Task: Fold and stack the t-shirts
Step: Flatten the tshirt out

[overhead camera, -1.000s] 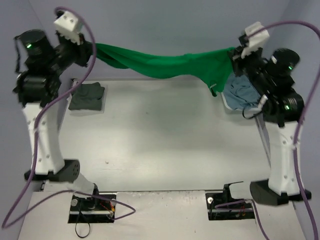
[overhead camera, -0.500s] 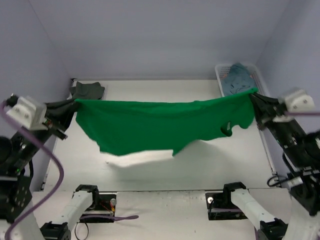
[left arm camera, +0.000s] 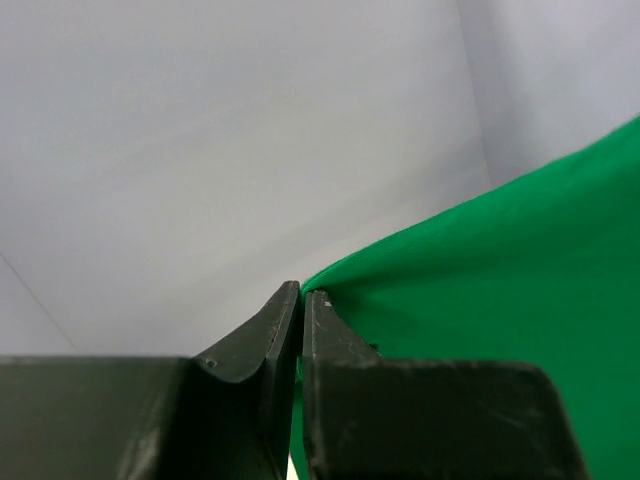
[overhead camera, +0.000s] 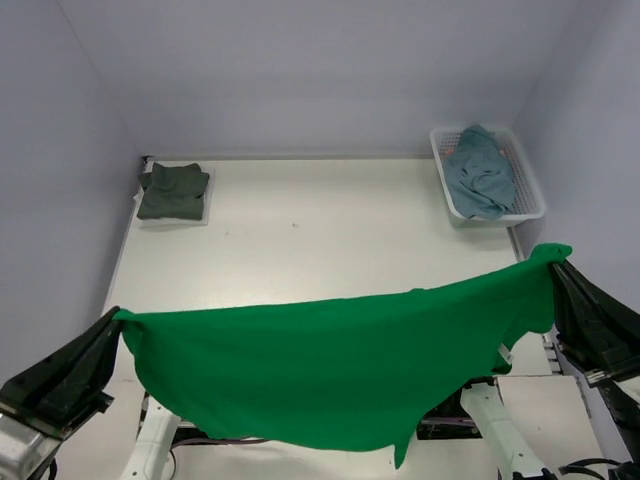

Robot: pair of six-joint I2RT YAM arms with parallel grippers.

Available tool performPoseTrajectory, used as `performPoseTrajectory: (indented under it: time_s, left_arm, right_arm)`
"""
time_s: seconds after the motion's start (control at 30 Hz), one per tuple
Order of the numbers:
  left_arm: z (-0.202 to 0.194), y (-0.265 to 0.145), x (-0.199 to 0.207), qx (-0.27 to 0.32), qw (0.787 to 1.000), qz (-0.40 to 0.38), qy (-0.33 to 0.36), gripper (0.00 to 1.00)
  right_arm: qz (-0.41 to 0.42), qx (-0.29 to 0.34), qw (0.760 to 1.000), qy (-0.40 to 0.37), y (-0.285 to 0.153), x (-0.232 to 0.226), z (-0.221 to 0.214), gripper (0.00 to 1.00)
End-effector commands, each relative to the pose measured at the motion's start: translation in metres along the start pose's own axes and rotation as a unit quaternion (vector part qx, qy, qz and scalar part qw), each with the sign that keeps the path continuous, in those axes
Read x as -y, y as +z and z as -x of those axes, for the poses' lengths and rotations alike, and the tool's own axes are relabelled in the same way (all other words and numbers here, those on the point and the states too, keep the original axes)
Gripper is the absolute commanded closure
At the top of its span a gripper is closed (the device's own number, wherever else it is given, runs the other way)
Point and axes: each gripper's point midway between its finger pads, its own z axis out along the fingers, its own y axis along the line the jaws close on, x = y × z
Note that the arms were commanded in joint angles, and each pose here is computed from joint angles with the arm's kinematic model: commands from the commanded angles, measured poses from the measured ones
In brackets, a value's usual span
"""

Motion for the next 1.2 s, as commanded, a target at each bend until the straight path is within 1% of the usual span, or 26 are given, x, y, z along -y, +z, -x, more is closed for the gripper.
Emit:
performPoseTrajectory:
  time_s: [0.0, 0.17, 0.2, 0.27, 0.3, 0.37, 0.4, 0.5, 0.57, 0.6, 0.67, 0.73, 0.77, 0.8, 0.83, 0.87, 0.9, 0.93, 0.97, 1.0, 1.03, 1.1, 1.13, 1.17]
  left_arm:
    - [-0.022, 0.027, -0.017, -0.031, 0.999, 0.014, -0.016, 1.00]
    - [-0.060, 0.052, -0.040, -0.081, 0.996, 0.027, -0.015, 1.00]
    - [-0.065, 0.057, -0.045, -0.087, 0.996, 0.031, -0.009, 1.00]
    - [-0.090, 0.072, -0.054, -0.113, 0.993, 0.029, -0.017, 1.00]
    - [-0.096, 0.078, -0.059, -0.116, 0.993, 0.030, -0.010, 1.00]
    - [-0.127, 0.092, -0.065, -0.146, 0.989, 0.023, -0.024, 1.00]
    - [-0.135, 0.099, -0.069, -0.149, 0.988, 0.021, -0.022, 1.00]
    - [-0.179, 0.119, -0.076, -0.185, 0.982, 0.009, -0.040, 1.00]
    - [-0.208, 0.131, -0.080, -0.209, 0.976, 0.000, -0.054, 1.00]
    - [-0.224, 0.137, -0.081, -0.218, 0.974, -0.004, -0.058, 1.00]
    - [-0.253, 0.147, -0.084, -0.240, 0.968, -0.014, -0.071, 1.00]
    - [-0.283, 0.158, -0.087, -0.258, 0.962, -0.019, -0.083, 1.00]
    - [-0.293, 0.161, -0.087, -0.264, 0.960, -0.023, -0.088, 1.00]
    - [-0.300, 0.165, -0.089, -0.266, 0.960, -0.025, -0.087, 1.00]
    - [-0.321, 0.168, -0.088, -0.284, 0.953, -0.031, -0.098, 1.00]
    - [-0.330, 0.173, -0.090, -0.286, 0.953, -0.033, -0.097, 1.00]
    - [-0.350, 0.176, -0.089, -0.303, 0.946, -0.039, -0.108, 1.00]
    - [-0.360, 0.177, -0.088, -0.310, 0.943, -0.044, -0.112, 1.00]
    - [-0.369, 0.180, -0.087, -0.314, 0.941, -0.048, -0.114, 1.00]
    - [-0.397, 0.186, -0.085, -0.332, 0.933, -0.056, -0.124, 1.00]
    - [-0.407, 0.186, -0.084, -0.342, 0.929, -0.056, -0.130, 1.00]
    - [-0.423, 0.190, -0.084, -0.350, 0.926, -0.058, -0.131, 1.00]
    - [-0.441, 0.190, -0.084, -0.366, 0.919, -0.057, -0.136, 1.00]
    - [-0.448, 0.194, -0.077, -0.370, 0.917, -0.064, -0.135, 1.00]
  right_arm:
    - [-0.001, 0.013, 1.000, -0.004, 0.014, 0.001, 0.000, 1.00]
    - [0.027, -0.048, 0.999, 0.001, 0.044, -0.004, -0.058, 1.00]
    - [0.032, -0.067, 0.997, 0.008, 0.051, -0.006, -0.079, 1.00]
    - [0.037, -0.077, 0.996, 0.002, 0.061, -0.006, -0.098, 1.00]
    - [0.043, -0.105, 0.993, 0.009, 0.070, -0.008, -0.127, 1.00]
    - [0.050, -0.124, 0.991, 0.004, 0.084, -0.008, -0.154, 1.00]
    - [0.055, -0.145, 0.988, 0.009, 0.089, -0.011, -0.177, 1.00]
    - [0.067, -0.164, 0.984, 0.009, 0.107, -0.013, -0.212, 1.00]
    - [0.077, -0.188, 0.979, 0.015, 0.121, -0.017, -0.247, 1.00]
    - [0.079, -0.195, 0.977, 0.017, 0.126, -0.017, -0.258, 1.00]
    - [0.090, -0.218, 0.971, 0.028, 0.141, -0.021, -0.294, 1.00]
    - [0.097, -0.236, 0.966, 0.040, 0.150, -0.025, -0.320, 1.00]
    - [0.102, -0.247, 0.963, 0.044, 0.162, -0.026, -0.343, 1.00]
    - [0.107, -0.257, 0.959, 0.051, 0.166, -0.030, -0.356, 1.00]
    - [0.108, -0.266, 0.956, 0.057, 0.170, -0.031, -0.369, 1.00]
    - [0.114, -0.282, 0.950, 0.064, 0.178, -0.035, -0.394, 1.00]
    - [0.118, -0.292, 0.947, 0.067, 0.181, -0.038, -0.409, 1.00]
    - [0.124, -0.317, 0.937, 0.077, 0.186, -0.044, -0.439, 1.00]
    - [0.126, -0.320, 0.936, 0.078, 0.192, -0.045, -0.447, 1.00]
    - [0.134, -0.355, 0.921, 0.088, 0.195, -0.055, -0.490, 1.00]
    - [0.132, -0.350, 0.924, 0.085, 0.200, -0.052, -0.485, 1.00]
    - [0.140, -0.378, 0.910, 0.094, 0.201, -0.063, -0.522, 1.00]
    - [0.140, -0.379, 0.910, 0.092, 0.207, -0.063, -0.528, 1.00]
    - [0.140, -0.387, 0.907, 0.091, 0.209, -0.068, -0.545, 1.00]
